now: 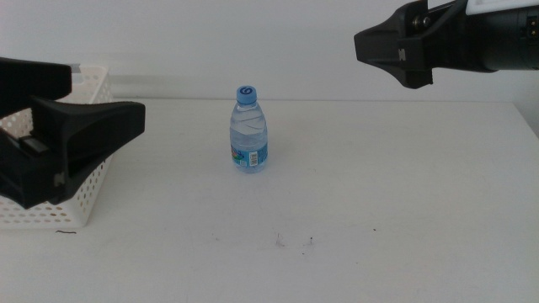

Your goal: Use arms to grab the bottles and put them into the dustbin to the left of the table.

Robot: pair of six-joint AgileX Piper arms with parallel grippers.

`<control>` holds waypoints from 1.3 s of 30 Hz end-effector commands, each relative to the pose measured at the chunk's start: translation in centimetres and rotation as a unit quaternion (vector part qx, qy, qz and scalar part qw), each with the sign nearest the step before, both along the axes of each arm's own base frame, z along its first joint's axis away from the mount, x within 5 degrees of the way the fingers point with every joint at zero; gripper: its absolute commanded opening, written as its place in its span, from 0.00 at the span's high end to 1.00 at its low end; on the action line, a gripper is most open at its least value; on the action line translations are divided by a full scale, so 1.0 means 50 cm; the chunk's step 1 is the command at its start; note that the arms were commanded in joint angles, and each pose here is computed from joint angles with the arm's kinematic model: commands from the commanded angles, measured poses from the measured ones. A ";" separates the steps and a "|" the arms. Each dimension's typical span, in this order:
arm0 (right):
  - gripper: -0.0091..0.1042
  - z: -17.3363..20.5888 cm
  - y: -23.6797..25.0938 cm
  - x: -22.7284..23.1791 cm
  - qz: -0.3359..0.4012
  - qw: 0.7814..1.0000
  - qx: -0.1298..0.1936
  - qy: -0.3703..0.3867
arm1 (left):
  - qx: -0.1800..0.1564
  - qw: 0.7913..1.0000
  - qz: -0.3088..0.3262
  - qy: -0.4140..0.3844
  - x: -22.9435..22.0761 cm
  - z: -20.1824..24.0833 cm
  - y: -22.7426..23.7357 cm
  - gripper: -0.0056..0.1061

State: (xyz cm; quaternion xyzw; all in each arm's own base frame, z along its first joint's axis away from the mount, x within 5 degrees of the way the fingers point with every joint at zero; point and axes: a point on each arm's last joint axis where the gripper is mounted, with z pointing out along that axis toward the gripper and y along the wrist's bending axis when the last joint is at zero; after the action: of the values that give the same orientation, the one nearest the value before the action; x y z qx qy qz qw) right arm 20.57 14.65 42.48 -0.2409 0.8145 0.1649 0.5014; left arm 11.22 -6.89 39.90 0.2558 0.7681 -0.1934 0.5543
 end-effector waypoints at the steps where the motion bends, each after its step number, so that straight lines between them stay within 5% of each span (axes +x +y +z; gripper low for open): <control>1: 0.11 0.003 -0.005 0.001 -0.004 1.000 -0.001 -0.006 | -0.009 1.000 0.003 -0.019 -0.002 0.014 0.001 0.11; 9: 0.11 0.003 -0.005 0.001 -0.004 1.000 -0.001 -0.006 | -0.010 0.992 0.051 -0.119 0.054 -0.031 -0.018 0.11; 11: 0.11 0.003 -0.005 0.001 -0.004 1.000 -0.001 -0.006 | -0.039 0.984 0.026 -0.172 0.063 -0.079 -0.052 0.11; 14: 0.11 0.004 -0.004 0.001 -0.004 1.000 0.003 -0.004 | -0.129 0.980 0.033 -0.149 0.080 -0.189 -0.072 0.11; 23: 0.11 0.005 0.000 -0.004 0.001 1.000 0.026 0.011 | -0.064 0.995 0.071 -0.041 0.145 -0.377 -0.102 0.11; 39: 0.11 0.005 0.000 -0.004 0.003 1.000 0.024 0.009 | -0.095 0.985 0.125 -0.068 0.304 -0.533 -0.139 0.11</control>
State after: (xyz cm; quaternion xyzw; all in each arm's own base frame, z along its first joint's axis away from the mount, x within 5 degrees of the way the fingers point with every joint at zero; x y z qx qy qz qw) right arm 20.39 14.90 42.48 -0.2297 0.8177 0.1908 0.4921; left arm 25.43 -13.57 13.47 0.1187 0.7452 -0.1650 0.6351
